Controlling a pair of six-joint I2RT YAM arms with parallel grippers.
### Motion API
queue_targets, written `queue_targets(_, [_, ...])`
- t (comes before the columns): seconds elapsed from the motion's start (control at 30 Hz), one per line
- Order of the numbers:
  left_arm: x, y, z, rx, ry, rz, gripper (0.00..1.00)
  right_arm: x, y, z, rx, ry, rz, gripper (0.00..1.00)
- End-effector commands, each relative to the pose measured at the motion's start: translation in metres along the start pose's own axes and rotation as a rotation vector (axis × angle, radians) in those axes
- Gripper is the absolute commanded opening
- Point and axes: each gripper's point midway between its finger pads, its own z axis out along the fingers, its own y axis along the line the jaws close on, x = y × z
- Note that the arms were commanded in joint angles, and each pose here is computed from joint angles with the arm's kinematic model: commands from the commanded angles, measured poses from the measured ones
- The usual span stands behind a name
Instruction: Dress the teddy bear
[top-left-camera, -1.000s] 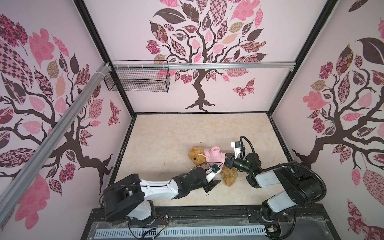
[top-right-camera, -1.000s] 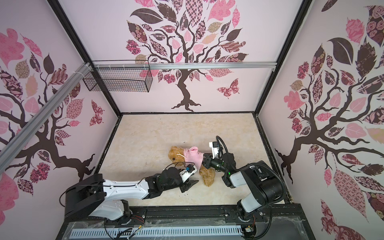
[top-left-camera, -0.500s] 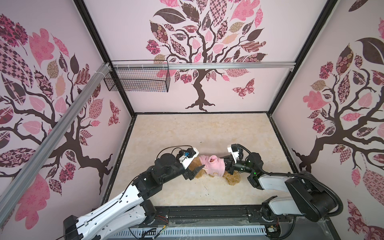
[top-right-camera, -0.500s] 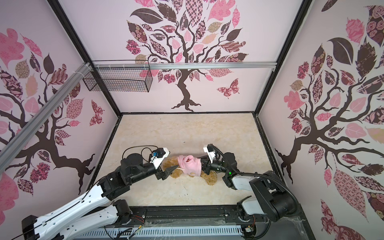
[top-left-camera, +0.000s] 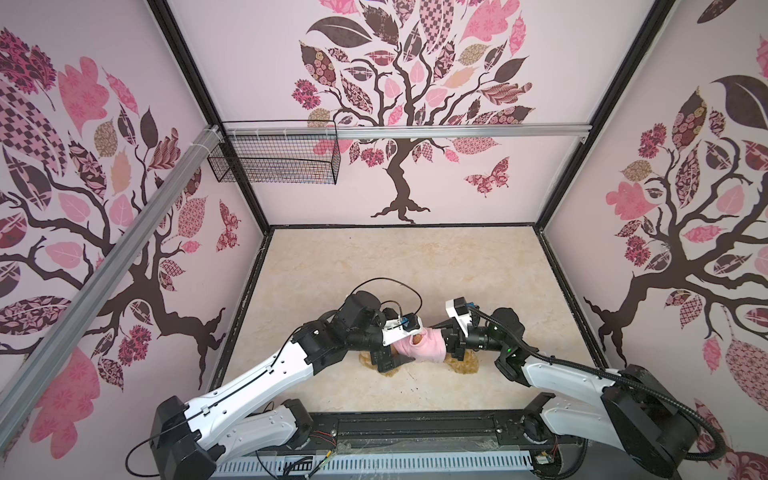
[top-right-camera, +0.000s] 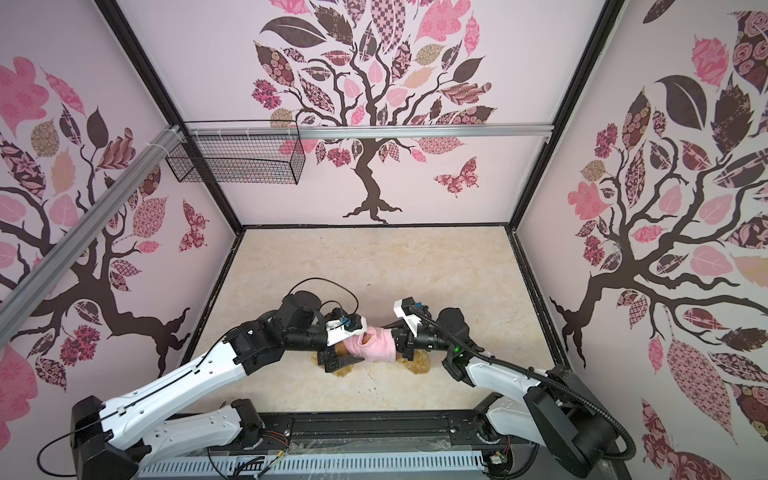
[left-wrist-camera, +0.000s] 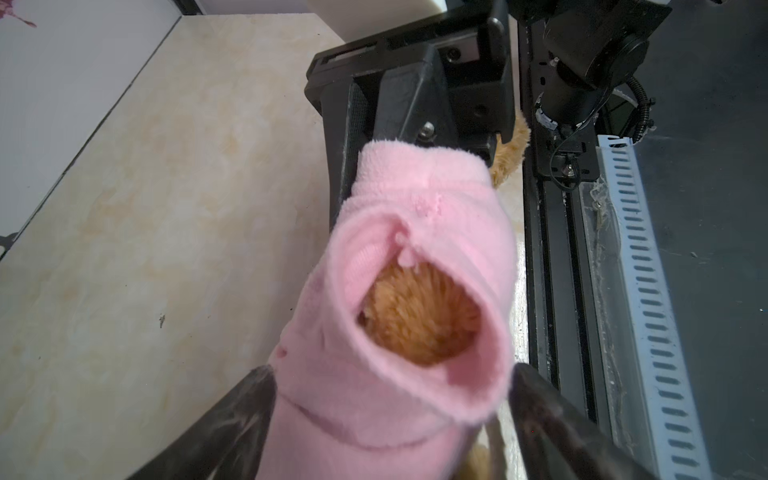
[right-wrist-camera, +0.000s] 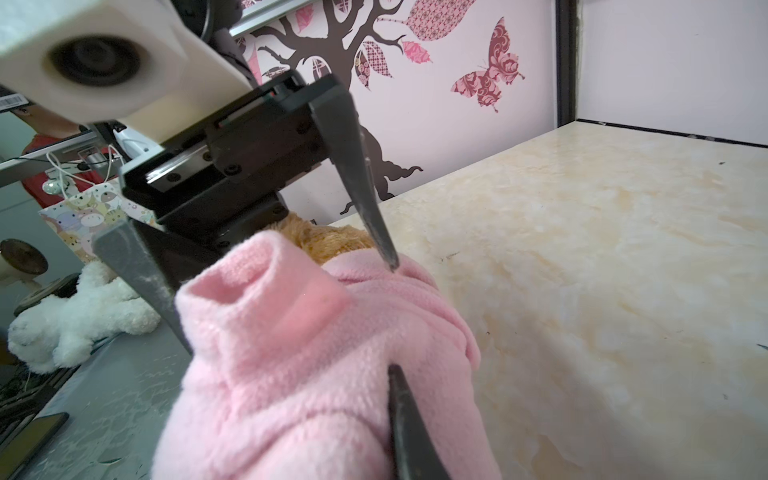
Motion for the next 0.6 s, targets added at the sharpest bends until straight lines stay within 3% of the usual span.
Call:
queue_targets(0.0, [-0.03,0.011,0.0,-0.013,-0.077,0.016,0.86,-0.025,0.013,0.007,-0.039,-0.049,-0.086,0.07])
queue_targets(0.17, [-0.019,0.028,0.008,-0.078,-0.023,-0.036,0.66,-0.027,0.019,0.006,-0.054,-0.069,-0.104,0.08])
queue_targets(0.4, [-0.021,0.034,0.005,-0.098,-0.077,-0.103,0.4,-0.013,0.015,0.002,-0.013,-0.025,-0.163,0.09])
queue_targets(0.57, [-0.013,0.032,0.006,-0.103,-0.058,-0.066,0.28,-0.015,0.004,-0.003,0.078,-0.037,-0.193,0.19])
